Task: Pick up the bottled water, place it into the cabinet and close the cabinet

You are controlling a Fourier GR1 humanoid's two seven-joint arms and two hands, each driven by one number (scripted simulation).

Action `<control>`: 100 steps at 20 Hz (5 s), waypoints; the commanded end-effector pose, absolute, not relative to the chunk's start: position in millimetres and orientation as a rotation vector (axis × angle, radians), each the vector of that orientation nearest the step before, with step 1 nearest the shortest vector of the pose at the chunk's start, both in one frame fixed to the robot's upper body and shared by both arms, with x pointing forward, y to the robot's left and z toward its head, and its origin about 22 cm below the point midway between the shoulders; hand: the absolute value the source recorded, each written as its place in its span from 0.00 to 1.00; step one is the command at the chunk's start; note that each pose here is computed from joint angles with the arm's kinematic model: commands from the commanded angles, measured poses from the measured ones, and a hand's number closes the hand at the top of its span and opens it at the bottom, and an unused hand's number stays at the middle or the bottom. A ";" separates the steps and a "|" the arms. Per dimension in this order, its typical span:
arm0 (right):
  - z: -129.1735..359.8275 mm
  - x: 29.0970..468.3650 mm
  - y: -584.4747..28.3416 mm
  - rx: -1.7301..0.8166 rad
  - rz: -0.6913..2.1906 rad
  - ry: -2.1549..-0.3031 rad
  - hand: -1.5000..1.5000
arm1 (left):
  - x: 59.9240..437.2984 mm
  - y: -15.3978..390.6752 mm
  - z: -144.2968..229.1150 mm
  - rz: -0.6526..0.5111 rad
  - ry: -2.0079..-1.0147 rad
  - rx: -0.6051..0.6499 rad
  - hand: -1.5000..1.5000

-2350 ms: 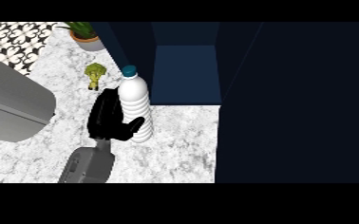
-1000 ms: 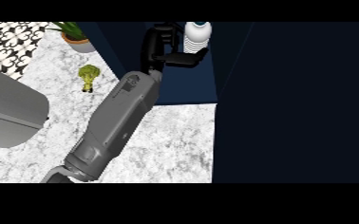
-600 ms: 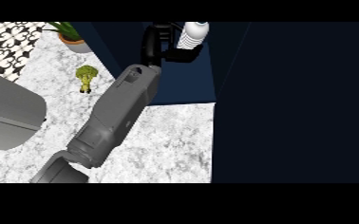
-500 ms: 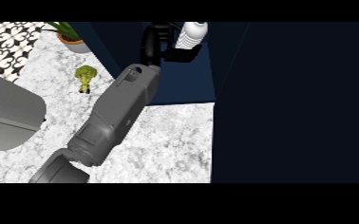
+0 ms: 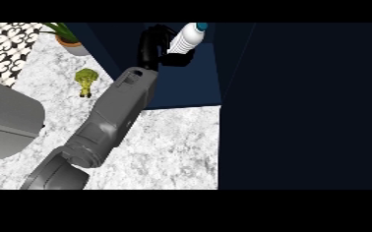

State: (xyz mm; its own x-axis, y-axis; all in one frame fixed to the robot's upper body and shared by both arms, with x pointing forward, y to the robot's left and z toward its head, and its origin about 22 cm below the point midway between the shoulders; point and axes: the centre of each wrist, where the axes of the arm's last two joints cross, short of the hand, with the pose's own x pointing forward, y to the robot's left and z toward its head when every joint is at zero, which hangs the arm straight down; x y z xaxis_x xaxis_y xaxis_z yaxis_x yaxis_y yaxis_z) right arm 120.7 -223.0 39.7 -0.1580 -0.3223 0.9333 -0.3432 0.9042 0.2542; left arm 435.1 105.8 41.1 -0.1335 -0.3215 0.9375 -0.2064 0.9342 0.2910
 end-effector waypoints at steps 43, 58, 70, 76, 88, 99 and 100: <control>39.9 107.8 -224.2 0.441 -0.013 -1.765 0.00 | 419.9 145.0 21.3 0.031 -1.954 -0.039 0.00; 52.3 90.4 -209.6 0.441 -0.022 -1.745 0.00 | 353.8 132.3 34.4 0.109 -1.914 -0.283 0.00; 66.5 96.0 -206.8 0.438 0.148 -1.762 0.00 | 203.7 149.1 64.0 0.120 -1.886 -0.437 0.00; 54.8 87.4 -218.4 0.545 0.393 -1.636 1.00 | 149.8 173.9 79.4 0.184 -1.947 -0.395 0.00; 93.0 82.8 -172.2 0.684 0.670 -1.683 1.00 | 99.2 244.8 85.8 0.217 -1.983 -0.275 0.00; 105.6 93.4 -120.0 0.715 0.628 -1.668 1.00 | 66.7 278.0 84.1 0.252 -1.974 -0.325 0.00; 111.5 91.8 -122.9 0.731 0.613 -1.663 1.00 | 64.3 280.8 88.9 0.218 -1.968 -0.334 0.00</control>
State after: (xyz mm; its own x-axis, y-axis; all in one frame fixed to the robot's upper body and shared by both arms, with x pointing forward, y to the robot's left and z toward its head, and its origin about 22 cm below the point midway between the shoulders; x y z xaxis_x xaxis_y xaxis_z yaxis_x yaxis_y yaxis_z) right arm 98.0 -165.5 105.5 -0.2594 0.0379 0.9650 -0.6885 0.6934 -0.2123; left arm 72.9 273.4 85.9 -0.3888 0.3049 0.8694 0.1116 0.9523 -0.2841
